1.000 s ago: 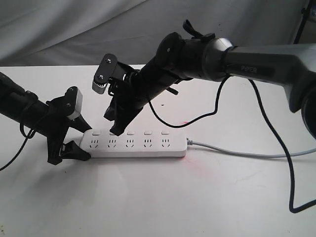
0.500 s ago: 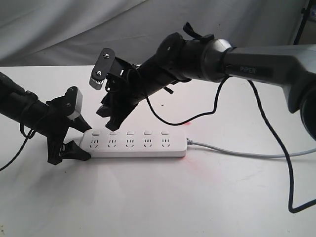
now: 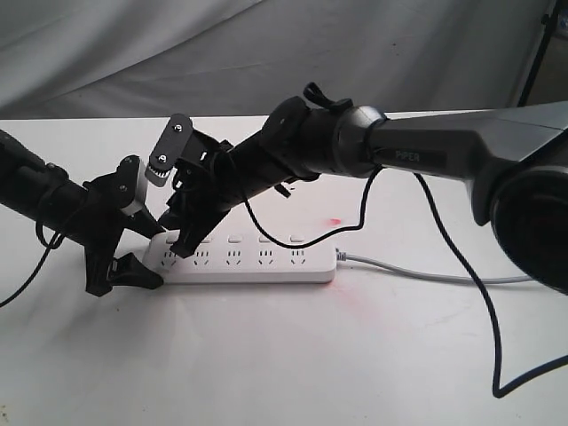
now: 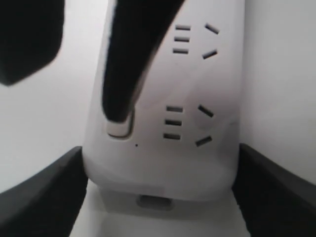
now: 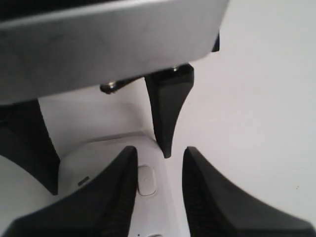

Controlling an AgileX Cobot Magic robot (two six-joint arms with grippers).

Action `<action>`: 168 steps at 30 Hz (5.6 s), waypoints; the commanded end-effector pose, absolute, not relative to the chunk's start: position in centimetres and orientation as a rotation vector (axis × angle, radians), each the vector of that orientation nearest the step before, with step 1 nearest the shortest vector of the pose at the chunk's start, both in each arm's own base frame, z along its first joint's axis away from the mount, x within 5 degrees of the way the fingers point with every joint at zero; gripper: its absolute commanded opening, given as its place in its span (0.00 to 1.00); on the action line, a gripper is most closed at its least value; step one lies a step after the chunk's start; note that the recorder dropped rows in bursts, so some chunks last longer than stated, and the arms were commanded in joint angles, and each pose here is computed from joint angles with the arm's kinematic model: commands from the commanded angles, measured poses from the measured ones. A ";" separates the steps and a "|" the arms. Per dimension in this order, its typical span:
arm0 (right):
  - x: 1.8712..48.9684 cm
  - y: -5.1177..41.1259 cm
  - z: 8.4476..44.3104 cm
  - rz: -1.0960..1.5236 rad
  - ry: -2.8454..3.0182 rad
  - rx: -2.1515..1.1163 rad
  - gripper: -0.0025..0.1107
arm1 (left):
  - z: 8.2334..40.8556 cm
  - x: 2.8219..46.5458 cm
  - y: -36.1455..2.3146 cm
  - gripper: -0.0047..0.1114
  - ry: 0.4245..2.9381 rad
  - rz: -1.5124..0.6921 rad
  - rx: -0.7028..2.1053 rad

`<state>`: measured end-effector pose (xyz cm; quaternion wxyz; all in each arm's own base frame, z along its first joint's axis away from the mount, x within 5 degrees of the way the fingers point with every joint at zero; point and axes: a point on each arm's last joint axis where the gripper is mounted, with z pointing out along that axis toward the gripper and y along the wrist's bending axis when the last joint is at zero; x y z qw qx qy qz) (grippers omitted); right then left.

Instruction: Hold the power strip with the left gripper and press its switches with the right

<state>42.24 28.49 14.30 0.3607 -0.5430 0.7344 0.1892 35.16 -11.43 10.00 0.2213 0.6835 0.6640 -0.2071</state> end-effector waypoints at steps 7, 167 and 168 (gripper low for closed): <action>42.7 29.0 13.2 0.458 1.898 -1.329 0.28 | 10.0 35.3 -11.6 0.60 1.830 -0.566 1.886; 42.3 27.9 13.2 0.451 1.855 -1.511 0.28 | 10.0 35.3 -11.6 0.60 1.830 -0.566 1.886; 42.4 27.7 13.6 0.454 1.850 -1.514 0.28 | 10.0 35.3 -11.6 0.60 1.830 -0.566 1.886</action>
